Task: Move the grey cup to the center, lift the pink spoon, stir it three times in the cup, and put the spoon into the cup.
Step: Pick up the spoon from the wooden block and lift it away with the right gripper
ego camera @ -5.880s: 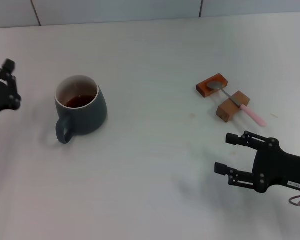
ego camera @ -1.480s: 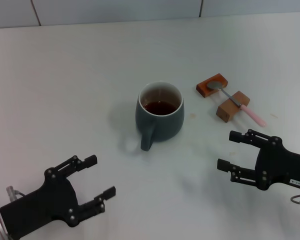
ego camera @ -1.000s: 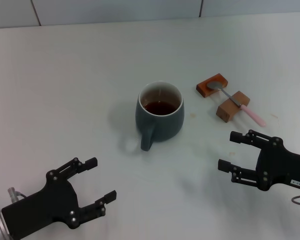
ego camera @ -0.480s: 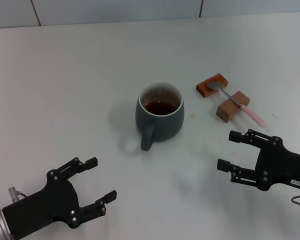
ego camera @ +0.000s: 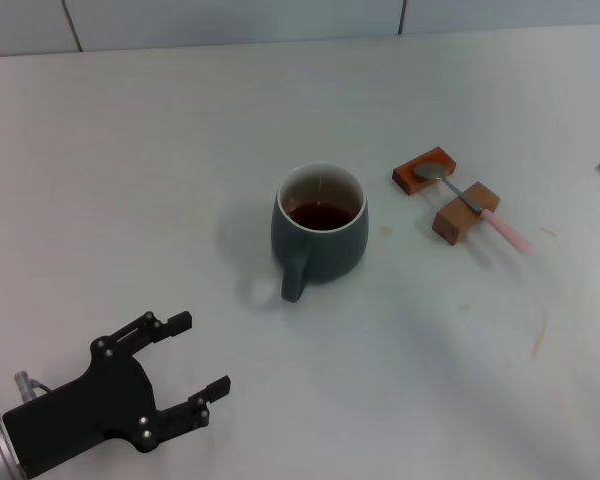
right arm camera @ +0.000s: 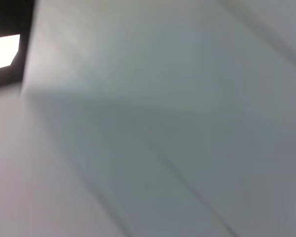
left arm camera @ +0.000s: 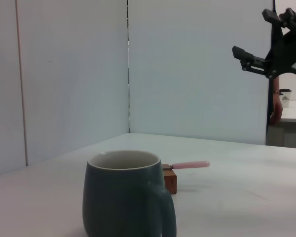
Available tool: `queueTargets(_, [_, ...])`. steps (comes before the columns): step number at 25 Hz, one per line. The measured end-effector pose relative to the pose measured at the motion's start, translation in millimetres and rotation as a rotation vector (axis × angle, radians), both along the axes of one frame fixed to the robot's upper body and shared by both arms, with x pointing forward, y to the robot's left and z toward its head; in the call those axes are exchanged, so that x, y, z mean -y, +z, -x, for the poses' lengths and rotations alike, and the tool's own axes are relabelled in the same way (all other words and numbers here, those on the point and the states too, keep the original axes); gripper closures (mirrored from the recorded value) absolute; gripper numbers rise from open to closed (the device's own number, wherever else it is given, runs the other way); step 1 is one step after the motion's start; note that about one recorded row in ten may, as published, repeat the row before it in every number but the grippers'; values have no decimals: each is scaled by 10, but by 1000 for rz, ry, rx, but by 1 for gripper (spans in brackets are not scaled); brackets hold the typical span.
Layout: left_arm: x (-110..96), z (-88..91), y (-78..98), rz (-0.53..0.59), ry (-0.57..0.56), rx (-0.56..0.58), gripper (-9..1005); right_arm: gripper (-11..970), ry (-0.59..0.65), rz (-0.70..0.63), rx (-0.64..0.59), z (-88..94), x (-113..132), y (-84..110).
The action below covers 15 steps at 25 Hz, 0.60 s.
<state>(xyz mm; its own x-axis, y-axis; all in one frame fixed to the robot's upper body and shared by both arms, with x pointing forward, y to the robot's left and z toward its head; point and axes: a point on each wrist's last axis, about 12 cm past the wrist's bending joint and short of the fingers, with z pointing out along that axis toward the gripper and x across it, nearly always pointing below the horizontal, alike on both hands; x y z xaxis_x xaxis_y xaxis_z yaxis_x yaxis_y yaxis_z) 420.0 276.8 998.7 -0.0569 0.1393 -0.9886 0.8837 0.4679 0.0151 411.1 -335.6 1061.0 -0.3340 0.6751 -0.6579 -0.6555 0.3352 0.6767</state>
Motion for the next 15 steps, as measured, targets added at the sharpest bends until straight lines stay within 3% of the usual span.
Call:
queueTargets(7, [-2,-8,4,0,2,2,187,175,-40,-303,-299,73,116,-114])
queueTargets(11, [0,-21,12,2,-1,6,187,175,-66,-376,-462,101,157,-239])
queueTargets(15, [-6,-29,18,4,6,9,188,174,-114,-396,-546,164,201,-336])
